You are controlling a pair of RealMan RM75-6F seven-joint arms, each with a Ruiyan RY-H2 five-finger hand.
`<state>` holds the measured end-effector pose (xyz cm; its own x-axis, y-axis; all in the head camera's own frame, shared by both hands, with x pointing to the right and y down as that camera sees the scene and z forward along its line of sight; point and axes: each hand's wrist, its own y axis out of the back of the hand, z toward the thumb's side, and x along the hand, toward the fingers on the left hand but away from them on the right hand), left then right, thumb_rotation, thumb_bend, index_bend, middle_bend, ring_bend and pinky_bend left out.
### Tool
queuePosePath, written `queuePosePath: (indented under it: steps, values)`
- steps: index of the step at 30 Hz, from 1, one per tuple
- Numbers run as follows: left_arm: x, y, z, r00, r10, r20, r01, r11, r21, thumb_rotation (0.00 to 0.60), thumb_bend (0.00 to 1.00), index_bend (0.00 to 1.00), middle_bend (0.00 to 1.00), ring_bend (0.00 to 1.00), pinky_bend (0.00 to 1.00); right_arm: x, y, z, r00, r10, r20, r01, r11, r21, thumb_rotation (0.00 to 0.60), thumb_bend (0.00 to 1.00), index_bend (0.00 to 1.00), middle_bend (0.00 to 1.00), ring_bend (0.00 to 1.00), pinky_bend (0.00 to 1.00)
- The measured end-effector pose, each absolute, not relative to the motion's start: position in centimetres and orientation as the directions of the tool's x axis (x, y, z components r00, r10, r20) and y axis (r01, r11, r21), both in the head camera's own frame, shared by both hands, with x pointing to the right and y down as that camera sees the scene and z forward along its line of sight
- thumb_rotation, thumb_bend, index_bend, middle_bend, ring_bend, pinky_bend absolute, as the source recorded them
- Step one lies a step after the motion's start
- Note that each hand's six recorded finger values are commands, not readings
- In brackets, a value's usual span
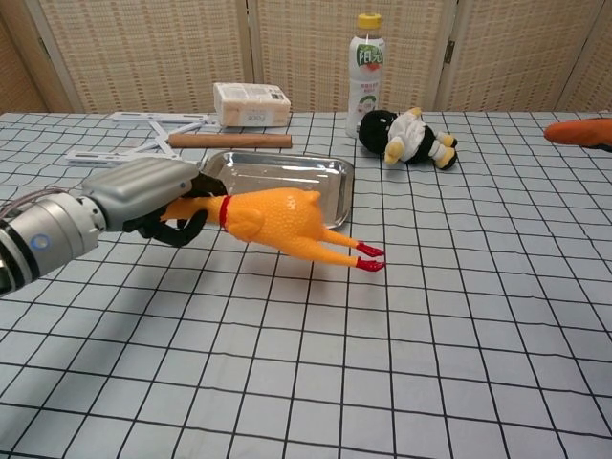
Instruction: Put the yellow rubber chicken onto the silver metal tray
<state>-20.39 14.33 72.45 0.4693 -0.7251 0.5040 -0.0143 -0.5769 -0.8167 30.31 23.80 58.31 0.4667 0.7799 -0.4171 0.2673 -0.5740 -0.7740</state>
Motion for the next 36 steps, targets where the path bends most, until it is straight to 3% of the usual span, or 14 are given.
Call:
queuePosePath:
  steps: [12,15,19,23,26,29,36]
  values:
    - [-17.1,8.0,75.9,0.428,-0.775,0.465,-0.106,-0.554,-0.825,0.600,0.76,0.80,0.73,0.56,0.67,34.1,22.8,60.9,0.370,0.772,-0.517,0.216,-0.612,-0.761,0.600,0.10,0.00,0.00,0.00,0.00]
    - [-17.3,7.1,76.6,0.408,-0.783,0.470,-0.116,-0.554,-0.824,0.600,0.73,0.70,0.70,0.56,0.66,34.4,22.3,61.2,0.362,0.774,-0.519,0.218,-0.612,-0.761,0.600,0.10,0.00,0.00,0.00,0.00]
    - [-18.1,6.3,77.9,0.380,-0.778,0.501,-0.112,-0.576,-0.809,0.600,0.63,0.31,0.60,0.54,0.66,34.5,22.4,61.5,0.361,0.765,-0.533,0.229,-0.627,-0.745,0.600,0.10,0.00,0.00,0.00,0.00]
    - [-19.0,5.6,78.8,0.364,-0.770,0.524,-0.118,-0.596,-0.794,0.600,0.57,0.05,0.41,0.41,0.56,34.7,22.5,61.7,0.362,0.746,-0.559,0.252,-0.655,-0.712,0.600,0.10,0.00,0.00,0.00,0.00]
    - [-19.0,5.5,79.0,0.376,-0.759,0.532,-0.134,-0.613,-0.779,0.600,0.53,0.00,0.18,0.22,0.40,34.9,22.5,61.7,0.358,0.742,-0.567,0.258,-0.662,-0.704,0.600,0.10,0.00,0.00,0.00,0.00]
    - [-18.6,5.7,79.2,0.401,-0.742,0.537,-0.132,-0.628,-0.767,0.600,0.47,0.00,0.03,0.10,0.31,35.0,22.4,61.5,0.351,0.749,-0.562,0.233,-0.651,-0.723,0.600,0.10,0.00,0.00,0.00,0.00]
    - [-18.1,5.7,78.7,0.442,-0.720,0.535,-0.123,-0.640,-0.759,0.600,0.44,0.00,0.00,0.03,0.24,35.1,22.9,60.7,0.333,0.756,-0.563,0.219,-0.643,-0.734,0.600,0.10,0.00,0.00,0.00,0.00]
